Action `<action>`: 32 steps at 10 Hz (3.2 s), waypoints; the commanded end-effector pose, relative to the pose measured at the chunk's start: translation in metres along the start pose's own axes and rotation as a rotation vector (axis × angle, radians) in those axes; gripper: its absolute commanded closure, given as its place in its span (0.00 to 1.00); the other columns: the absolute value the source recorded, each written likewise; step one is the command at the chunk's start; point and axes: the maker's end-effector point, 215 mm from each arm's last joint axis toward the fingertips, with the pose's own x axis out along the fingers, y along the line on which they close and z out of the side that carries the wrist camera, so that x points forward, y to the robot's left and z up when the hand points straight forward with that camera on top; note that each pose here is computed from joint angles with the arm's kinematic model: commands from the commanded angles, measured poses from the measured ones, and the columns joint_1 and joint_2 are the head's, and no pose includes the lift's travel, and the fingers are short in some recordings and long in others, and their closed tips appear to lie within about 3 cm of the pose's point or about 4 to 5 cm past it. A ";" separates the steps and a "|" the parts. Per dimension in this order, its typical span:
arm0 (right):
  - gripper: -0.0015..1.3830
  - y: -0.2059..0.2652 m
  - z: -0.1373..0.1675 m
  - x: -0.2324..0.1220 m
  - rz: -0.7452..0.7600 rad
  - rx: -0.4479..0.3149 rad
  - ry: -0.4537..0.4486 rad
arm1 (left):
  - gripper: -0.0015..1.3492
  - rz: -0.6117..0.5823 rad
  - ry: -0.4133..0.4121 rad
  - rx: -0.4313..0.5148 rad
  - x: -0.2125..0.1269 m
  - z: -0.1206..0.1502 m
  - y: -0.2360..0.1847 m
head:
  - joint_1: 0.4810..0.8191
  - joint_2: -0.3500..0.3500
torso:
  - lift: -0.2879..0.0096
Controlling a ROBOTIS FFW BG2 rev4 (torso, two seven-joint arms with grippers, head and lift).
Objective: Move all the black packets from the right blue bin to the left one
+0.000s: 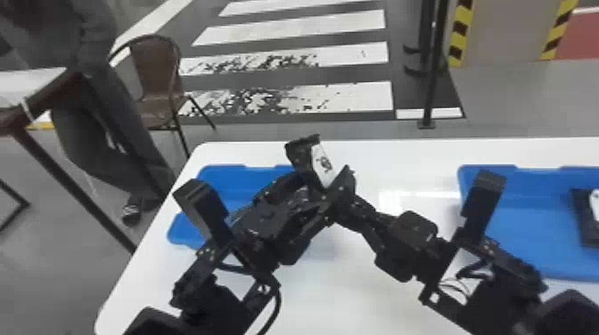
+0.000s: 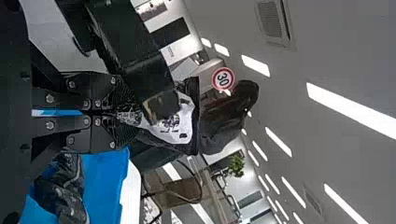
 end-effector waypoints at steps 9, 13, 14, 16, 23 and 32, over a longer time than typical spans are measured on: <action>0.49 -0.015 0.005 -0.005 -0.029 0.109 -0.085 | 0.90 0.047 -0.069 0.120 -0.012 0.032 -0.007 | 0.63 0.91 | 0.50; 0.14 -0.067 0.035 -0.053 -0.184 0.104 -0.181 | 0.90 0.186 -0.154 0.214 -0.031 0.065 0.038 | 0.63 0.83 | 0.50; 0.16 -0.072 0.036 -0.061 -0.205 0.108 -0.193 | 0.90 0.251 -0.158 0.284 -0.035 0.067 0.067 | 0.63 0.83 | 0.50; 0.16 -0.078 0.039 -0.073 -0.239 0.117 -0.211 | 0.90 0.395 -0.147 0.478 -0.036 0.067 0.133 | 0.63 0.87 | 0.50; 0.16 -0.134 0.068 -0.128 -0.415 -0.079 -0.064 | 0.05 0.307 -0.282 0.279 -0.037 0.049 0.122 | 0.63 0.90 | 0.50; 0.16 -0.286 0.094 -0.364 -1.213 -0.061 0.351 | 0.10 0.051 -0.218 -0.090 -0.079 0.078 -0.024 | 0.63 0.14 | 0.50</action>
